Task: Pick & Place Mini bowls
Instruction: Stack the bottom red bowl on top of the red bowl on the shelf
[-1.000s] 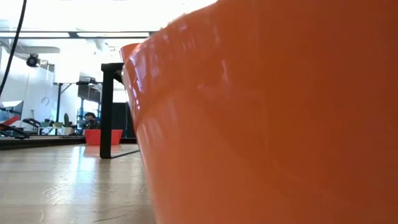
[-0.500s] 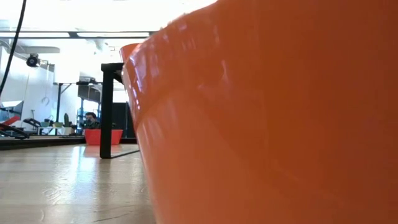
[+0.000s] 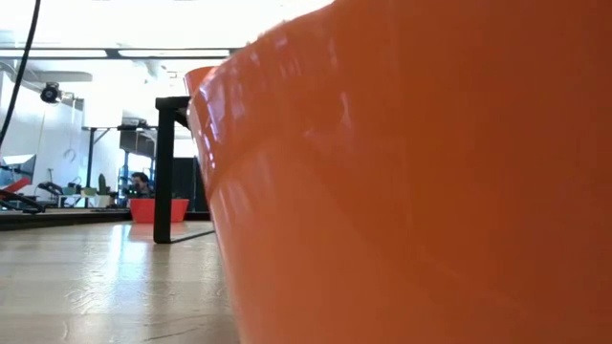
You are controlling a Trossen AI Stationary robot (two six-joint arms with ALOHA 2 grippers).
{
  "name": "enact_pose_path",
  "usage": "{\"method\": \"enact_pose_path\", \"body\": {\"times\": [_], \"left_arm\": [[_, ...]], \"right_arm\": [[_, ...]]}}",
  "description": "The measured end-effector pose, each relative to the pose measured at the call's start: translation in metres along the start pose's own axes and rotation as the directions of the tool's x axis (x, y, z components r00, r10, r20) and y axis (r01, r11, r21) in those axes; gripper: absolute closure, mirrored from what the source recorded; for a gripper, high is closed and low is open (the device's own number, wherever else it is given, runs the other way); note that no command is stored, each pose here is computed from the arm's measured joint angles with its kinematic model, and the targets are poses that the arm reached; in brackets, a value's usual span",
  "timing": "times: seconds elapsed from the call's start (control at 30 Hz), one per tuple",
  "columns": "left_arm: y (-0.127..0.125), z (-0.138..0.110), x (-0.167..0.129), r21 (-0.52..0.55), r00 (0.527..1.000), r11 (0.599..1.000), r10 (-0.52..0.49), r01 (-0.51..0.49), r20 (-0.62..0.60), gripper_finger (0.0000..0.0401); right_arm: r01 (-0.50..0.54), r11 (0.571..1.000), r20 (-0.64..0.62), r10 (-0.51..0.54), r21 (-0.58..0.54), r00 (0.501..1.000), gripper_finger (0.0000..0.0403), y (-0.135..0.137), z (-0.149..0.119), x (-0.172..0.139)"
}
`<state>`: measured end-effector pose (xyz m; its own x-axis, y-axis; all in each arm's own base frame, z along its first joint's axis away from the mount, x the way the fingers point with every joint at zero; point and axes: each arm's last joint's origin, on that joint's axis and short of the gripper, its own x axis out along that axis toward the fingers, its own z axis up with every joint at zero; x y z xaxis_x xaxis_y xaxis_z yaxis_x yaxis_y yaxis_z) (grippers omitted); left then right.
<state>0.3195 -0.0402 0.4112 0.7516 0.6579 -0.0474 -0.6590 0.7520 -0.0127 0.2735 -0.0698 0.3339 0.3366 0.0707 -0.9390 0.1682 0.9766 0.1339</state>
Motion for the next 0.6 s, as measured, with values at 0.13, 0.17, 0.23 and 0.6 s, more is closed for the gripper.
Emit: {"method": "enact_pose_path", "body": {"times": [0.13,0.17,0.23,0.6], "left_arm": [[0.0,0.0,0.0,0.0,1.0,1.0,0.0,0.0,0.0,0.0301],[0.0,0.0,0.0,0.0,1.0,1.0,0.0,0.0,0.0,0.0301],[0.0,-0.0001,0.0,0.0,1.0,1.0,0.0,0.0,0.0,0.0301],[0.0,-0.0002,0.0,0.001,1.0,1.0,0.0,0.0,0.0,0.0301]], "right_arm": [[-0.001,1.0,0.0,0.001,0.011,1.0,0.039,0.0005,0.0,0.0001],[0.0,1.0,0.0,0.0,0.013,1.0,0.039,0.0004,0.0,0.0001],[0.0,1.0,0.001,0.0,0.019,1.0,0.039,0.0004,0.0,-0.0001],[-0.034,0.999,-0.001,0.034,0.011,0.999,0.039,0.0024,-0.0004,-0.0002]]}}
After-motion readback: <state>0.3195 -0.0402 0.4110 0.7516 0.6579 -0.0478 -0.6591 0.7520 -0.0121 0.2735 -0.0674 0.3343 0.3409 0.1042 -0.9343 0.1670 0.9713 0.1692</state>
